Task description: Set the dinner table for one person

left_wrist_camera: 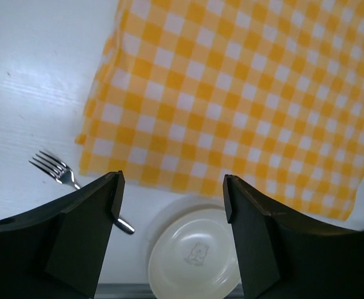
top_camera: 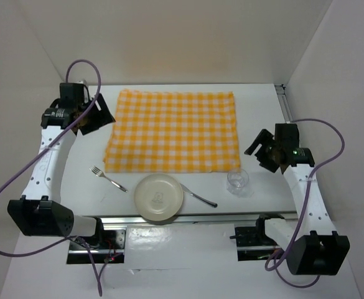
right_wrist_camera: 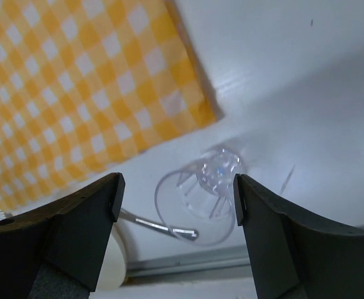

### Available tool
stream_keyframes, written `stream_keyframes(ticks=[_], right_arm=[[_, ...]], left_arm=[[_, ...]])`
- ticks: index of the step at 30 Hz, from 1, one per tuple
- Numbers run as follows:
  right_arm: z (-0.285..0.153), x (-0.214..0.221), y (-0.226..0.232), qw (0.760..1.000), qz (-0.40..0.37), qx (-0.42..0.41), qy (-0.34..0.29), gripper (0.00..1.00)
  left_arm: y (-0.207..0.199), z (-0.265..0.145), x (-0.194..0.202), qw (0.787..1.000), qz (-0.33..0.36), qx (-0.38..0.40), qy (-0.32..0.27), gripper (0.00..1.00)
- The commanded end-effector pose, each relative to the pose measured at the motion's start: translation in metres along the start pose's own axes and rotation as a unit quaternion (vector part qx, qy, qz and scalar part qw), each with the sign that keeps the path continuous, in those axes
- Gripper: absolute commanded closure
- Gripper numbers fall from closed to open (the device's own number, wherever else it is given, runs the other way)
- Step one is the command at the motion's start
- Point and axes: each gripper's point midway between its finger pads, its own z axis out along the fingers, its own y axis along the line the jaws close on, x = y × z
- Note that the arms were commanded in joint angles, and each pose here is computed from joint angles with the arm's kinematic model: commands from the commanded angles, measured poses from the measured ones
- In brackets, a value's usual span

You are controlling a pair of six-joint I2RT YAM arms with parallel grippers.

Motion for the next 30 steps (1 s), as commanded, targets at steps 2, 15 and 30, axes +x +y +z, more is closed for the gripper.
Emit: stream_keyframes(ticks=[2,15,30], right_arm=[[-0.017,0.031,0.002,0.997,0.060,0.000,0.050,0.18],[0.008,0.096,-0.042,0.980,0.135,0.078,0.127,0.25],[0.012,0.089,-0.045,0.979,0.176,0.076,0.070,0.97]], left_arm=[[-0.014,0.003,0.034,0.999,0.018,0.038,0.030,0.18],[-0.032,0.008,0.072,0.996,0.044,0.044,0.065,0.18],[-0.038,0.014,0.077,0.995,0.038,0.052,0.074,0.18]])
